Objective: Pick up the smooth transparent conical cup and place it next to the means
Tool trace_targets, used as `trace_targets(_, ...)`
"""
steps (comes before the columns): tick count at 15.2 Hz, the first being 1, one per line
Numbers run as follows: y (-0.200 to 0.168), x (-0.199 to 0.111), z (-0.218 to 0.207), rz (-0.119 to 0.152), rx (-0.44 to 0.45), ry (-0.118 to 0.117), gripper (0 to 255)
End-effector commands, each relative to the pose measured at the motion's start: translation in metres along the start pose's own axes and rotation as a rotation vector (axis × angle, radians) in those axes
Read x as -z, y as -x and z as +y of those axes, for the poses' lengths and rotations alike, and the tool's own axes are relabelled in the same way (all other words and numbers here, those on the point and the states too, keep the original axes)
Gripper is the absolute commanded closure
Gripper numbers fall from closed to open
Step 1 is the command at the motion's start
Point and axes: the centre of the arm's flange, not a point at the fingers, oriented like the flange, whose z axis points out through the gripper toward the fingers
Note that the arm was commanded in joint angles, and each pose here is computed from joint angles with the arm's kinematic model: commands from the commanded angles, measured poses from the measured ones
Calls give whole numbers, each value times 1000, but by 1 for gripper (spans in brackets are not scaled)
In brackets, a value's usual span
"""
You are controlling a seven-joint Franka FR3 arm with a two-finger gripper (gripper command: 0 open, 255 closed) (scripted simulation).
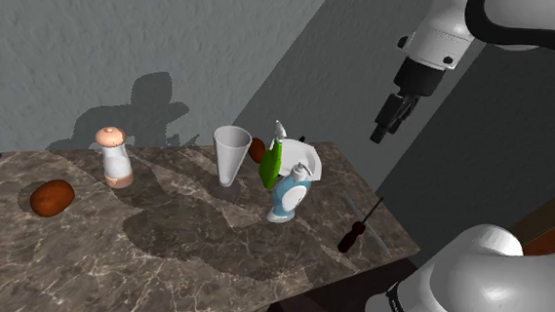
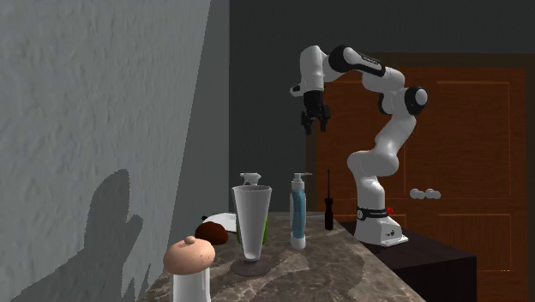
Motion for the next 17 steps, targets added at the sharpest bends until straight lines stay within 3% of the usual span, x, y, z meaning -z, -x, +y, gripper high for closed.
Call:
trace_targets(1,0,0,0,0,0,0,0)
trace_targets(17,-176,-92,-35,57,-31,-56,0)
